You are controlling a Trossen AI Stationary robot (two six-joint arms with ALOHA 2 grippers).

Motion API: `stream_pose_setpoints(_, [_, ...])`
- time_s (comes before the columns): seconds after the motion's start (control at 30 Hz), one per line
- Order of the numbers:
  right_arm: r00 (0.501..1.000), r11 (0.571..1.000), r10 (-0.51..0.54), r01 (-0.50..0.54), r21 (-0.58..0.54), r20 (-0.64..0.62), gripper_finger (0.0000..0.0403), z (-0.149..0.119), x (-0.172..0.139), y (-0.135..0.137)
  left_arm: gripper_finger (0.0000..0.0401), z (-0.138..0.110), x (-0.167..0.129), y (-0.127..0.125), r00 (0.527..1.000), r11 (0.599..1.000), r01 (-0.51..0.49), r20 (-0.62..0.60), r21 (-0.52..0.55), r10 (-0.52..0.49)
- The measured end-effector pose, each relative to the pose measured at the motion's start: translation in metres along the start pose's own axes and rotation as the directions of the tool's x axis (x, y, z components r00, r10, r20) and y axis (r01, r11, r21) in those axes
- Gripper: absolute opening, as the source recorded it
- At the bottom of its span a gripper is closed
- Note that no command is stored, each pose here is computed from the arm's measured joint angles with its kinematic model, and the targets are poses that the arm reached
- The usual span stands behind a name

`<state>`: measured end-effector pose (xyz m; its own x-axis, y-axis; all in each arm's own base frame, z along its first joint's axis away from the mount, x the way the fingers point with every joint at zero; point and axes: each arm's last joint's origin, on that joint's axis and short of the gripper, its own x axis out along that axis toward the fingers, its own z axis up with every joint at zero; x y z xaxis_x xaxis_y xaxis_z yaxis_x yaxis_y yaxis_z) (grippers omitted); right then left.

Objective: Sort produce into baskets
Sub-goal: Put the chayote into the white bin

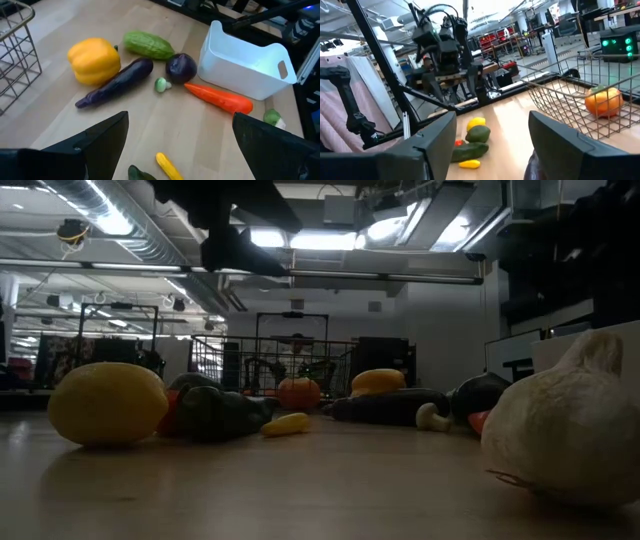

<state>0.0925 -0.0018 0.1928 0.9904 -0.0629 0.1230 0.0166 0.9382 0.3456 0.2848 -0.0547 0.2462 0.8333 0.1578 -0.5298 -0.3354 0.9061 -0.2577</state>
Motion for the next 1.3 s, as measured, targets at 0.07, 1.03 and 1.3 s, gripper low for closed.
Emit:
stream_pose_setpoints(0.07, [1.0, 1.0, -0.006, 0.006, 0.0, 0.011, 0.025, 0.004, 0.0, 0.001, 0.0351, -0.001, 0.0, 0.0, 1.0, 1.0, -0.002, -0.002, -0.012, 0.002])
stream_pose_setpoints(1.03, [0.763, 0.86, -0.502, 0.489, -0.145, -0.407, 0.025, 0.067, 0.069, 0.019, 0.0351, 0.0, 0.0, 0.001, 1.0, 1.0, -0.008, 0.002, -0.009, 0.008])
stream_pose_setpoints(1.3, [0.747, 0.852, -0.516, 0.497, -0.164, -0.42, 0.025, 0.064, 0.091, 0.019, 0.0351, -0.001, 0.0, 0.001, 1.0, 1.0, -0.01, -0.001, 0.013, 0.01])
